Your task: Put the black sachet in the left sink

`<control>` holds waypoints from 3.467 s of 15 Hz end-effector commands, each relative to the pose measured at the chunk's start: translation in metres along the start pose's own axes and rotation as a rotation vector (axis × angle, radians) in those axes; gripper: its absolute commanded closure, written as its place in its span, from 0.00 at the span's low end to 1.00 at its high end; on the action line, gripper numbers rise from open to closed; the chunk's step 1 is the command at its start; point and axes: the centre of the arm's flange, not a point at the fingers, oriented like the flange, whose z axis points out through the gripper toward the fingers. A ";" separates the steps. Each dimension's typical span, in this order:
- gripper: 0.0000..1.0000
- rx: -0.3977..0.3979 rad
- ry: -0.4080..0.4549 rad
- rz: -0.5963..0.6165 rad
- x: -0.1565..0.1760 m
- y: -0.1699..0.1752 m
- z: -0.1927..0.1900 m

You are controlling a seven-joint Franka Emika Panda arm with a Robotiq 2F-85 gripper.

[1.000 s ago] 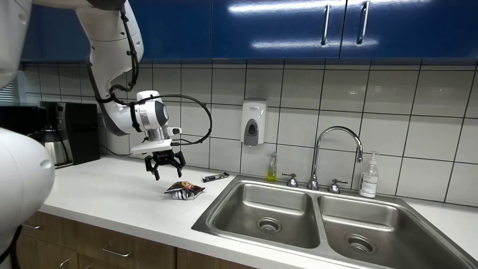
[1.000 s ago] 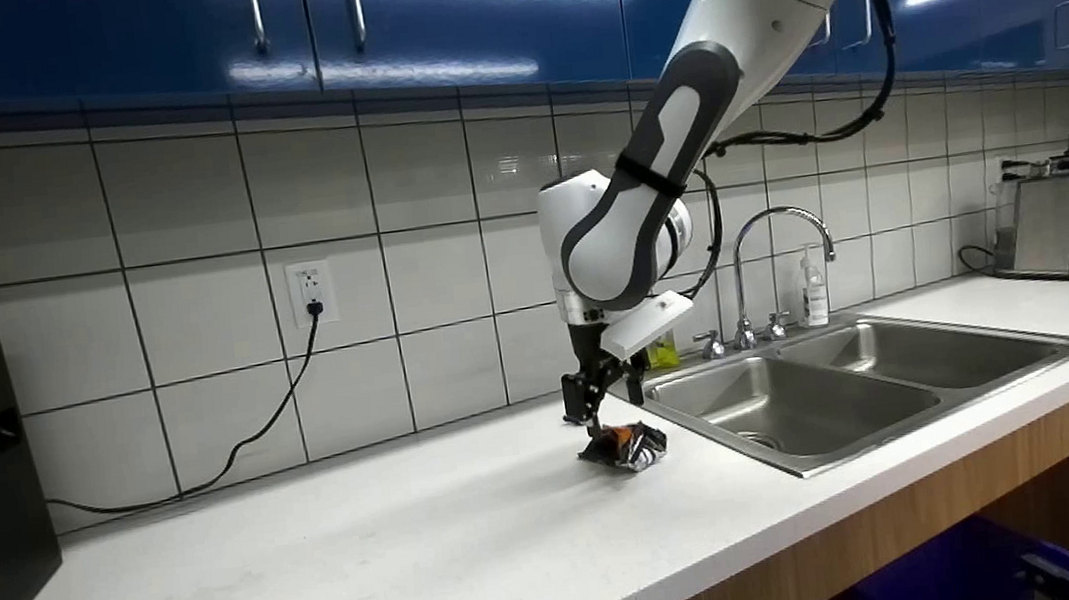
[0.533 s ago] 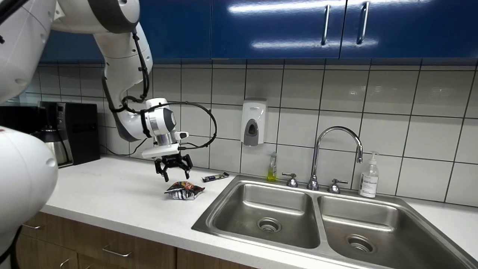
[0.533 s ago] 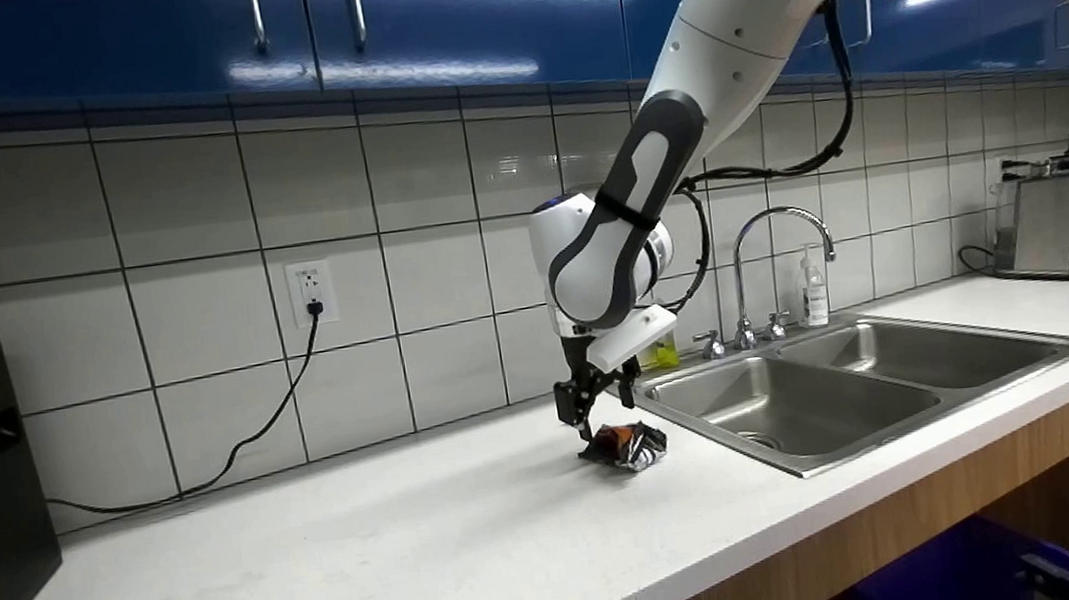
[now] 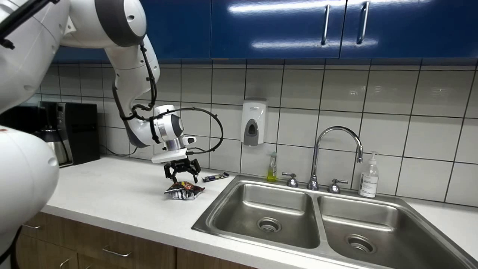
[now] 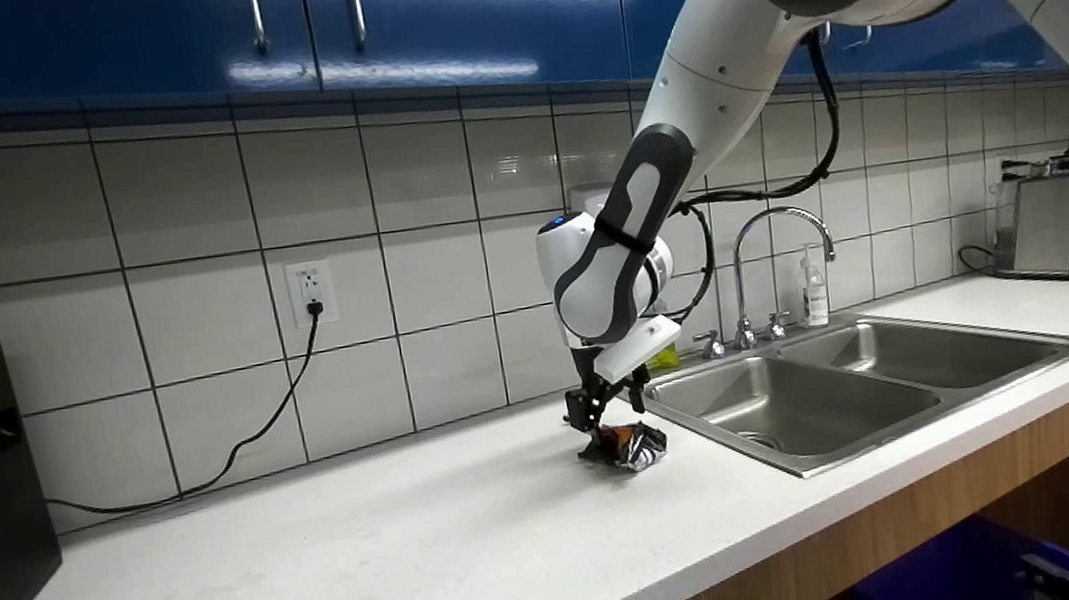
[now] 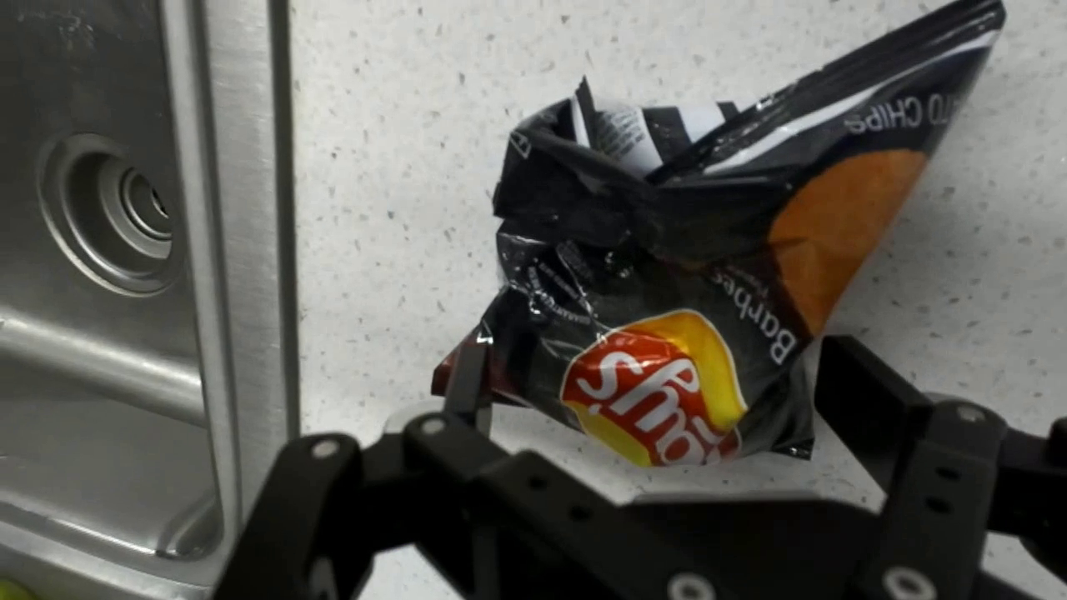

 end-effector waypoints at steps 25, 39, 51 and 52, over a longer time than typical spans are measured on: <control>1.00 -0.048 0.009 0.184 0.005 0.048 -0.059; 1.00 -0.149 -0.028 0.517 -0.051 0.120 -0.056; 1.00 -0.226 -0.080 0.701 -0.083 0.190 -0.006; 1.00 -0.234 -0.078 0.708 -0.083 0.193 0.002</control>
